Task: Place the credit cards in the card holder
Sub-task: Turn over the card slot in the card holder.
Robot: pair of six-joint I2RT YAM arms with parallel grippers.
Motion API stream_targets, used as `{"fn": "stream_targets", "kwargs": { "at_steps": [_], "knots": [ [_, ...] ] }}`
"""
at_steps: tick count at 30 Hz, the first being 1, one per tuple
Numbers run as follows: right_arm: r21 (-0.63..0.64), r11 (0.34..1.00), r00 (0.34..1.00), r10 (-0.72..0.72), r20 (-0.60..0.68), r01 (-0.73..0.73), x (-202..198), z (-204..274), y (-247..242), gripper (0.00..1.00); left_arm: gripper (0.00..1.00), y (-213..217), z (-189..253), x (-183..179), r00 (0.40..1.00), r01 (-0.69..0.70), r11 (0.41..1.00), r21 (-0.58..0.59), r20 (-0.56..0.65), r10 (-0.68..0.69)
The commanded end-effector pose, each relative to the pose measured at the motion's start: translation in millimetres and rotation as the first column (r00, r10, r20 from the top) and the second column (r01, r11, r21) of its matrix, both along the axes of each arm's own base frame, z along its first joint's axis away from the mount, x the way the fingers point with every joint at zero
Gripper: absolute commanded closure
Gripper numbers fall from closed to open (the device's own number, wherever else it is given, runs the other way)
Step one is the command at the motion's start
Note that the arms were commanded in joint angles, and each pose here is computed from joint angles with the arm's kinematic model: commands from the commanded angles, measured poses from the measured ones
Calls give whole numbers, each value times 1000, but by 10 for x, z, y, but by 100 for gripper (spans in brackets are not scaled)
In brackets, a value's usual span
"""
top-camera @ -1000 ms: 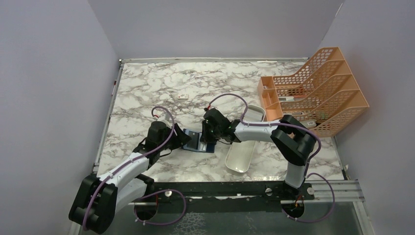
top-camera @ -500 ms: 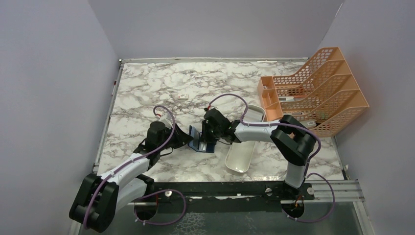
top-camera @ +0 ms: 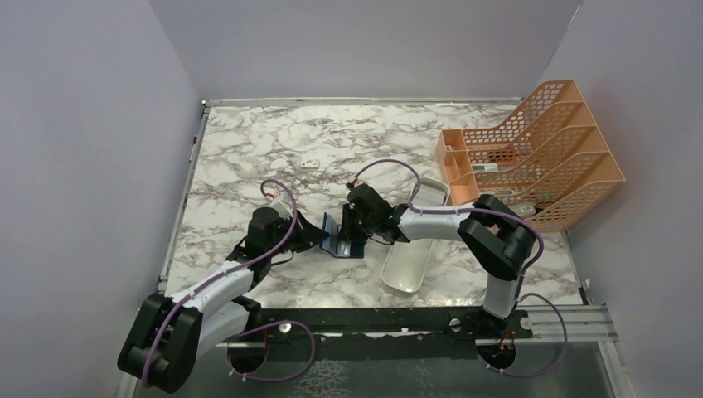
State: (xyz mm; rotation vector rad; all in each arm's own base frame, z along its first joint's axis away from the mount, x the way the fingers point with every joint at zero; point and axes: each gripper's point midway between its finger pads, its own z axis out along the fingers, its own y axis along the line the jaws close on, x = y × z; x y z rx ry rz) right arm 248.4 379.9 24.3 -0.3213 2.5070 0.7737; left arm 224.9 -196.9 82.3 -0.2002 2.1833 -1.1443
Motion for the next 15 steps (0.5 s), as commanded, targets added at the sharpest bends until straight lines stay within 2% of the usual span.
{"fn": "stream_targets", "kwargs": {
  "at_steps": [1, 7, 12, 15],
  "knots": [
    [-52, 999, 999, 5, -43, -7, -83, -261, -124, 83, 90, -122, 284, -50, 996, 67, 993, -101, 70, -60],
    [-43, 999, 999, 8, -49, -10, -93, -264, -104, 83, 98, -133, 219, -73, 996, 79, 992, -100, 57, -73],
    [-43, 999, 999, 11, -48, -13, -85, -260, -94, 83, 89, -174, 275, -69, 994, 98, 987, -125, 69, -89],
    [-44, 999, 999, 13, -49, -15, -86, -259, -90, 83, 90, -172, 284, -60, 994, 96, 987, -126, 72, -87]
  ]
}}
